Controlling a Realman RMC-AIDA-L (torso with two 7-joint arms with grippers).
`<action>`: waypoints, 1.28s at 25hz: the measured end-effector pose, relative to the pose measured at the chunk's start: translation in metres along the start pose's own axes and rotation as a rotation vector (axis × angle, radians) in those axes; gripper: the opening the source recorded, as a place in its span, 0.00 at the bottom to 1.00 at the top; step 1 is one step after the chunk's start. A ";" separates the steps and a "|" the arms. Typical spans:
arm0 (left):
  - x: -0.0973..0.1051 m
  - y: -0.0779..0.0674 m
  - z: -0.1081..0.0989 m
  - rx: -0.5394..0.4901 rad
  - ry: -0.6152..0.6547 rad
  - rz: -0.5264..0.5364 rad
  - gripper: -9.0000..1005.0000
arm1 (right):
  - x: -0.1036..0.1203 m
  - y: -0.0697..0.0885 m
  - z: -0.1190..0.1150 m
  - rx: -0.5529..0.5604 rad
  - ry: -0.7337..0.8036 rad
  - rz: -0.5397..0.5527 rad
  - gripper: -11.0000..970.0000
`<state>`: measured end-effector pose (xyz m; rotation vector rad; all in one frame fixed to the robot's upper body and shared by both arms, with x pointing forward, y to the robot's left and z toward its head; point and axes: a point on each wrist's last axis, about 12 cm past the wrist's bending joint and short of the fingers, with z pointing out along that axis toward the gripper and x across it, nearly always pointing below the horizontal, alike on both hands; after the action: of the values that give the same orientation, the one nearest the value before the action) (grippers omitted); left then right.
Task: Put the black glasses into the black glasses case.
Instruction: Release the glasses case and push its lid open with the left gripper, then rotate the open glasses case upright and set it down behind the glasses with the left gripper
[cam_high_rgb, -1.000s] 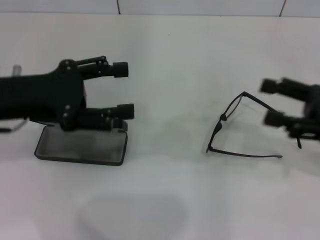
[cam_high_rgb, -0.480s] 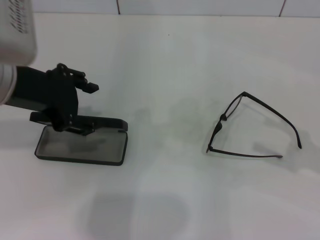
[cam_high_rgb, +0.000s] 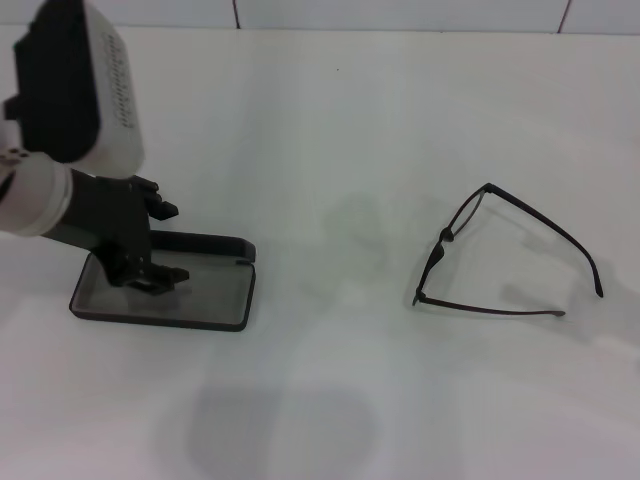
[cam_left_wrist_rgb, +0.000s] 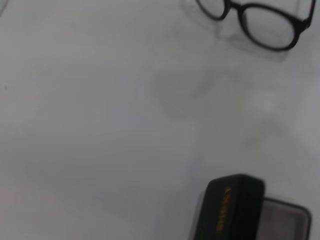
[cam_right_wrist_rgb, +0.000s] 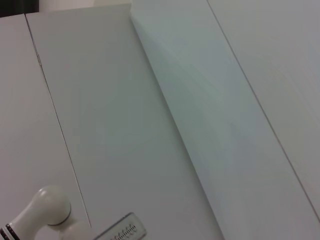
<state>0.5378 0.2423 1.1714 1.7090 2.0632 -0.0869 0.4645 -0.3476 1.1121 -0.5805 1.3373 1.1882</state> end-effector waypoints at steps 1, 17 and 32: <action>0.000 0.001 0.003 -0.007 0.013 0.002 0.73 | 0.000 0.000 0.000 0.000 0.000 -0.001 0.90; -0.014 -0.004 0.018 -0.032 0.118 0.105 0.56 | 0.007 0.002 -0.005 0.035 -0.015 -0.001 0.90; -0.067 0.001 0.020 -0.274 -0.031 0.255 0.20 | 0.010 0.008 -0.024 0.102 -0.038 -0.012 0.90</action>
<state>0.5527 0.1741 1.1796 1.7652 1.7256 0.2375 0.4452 -0.3623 1.1000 -0.4900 1.3525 1.1094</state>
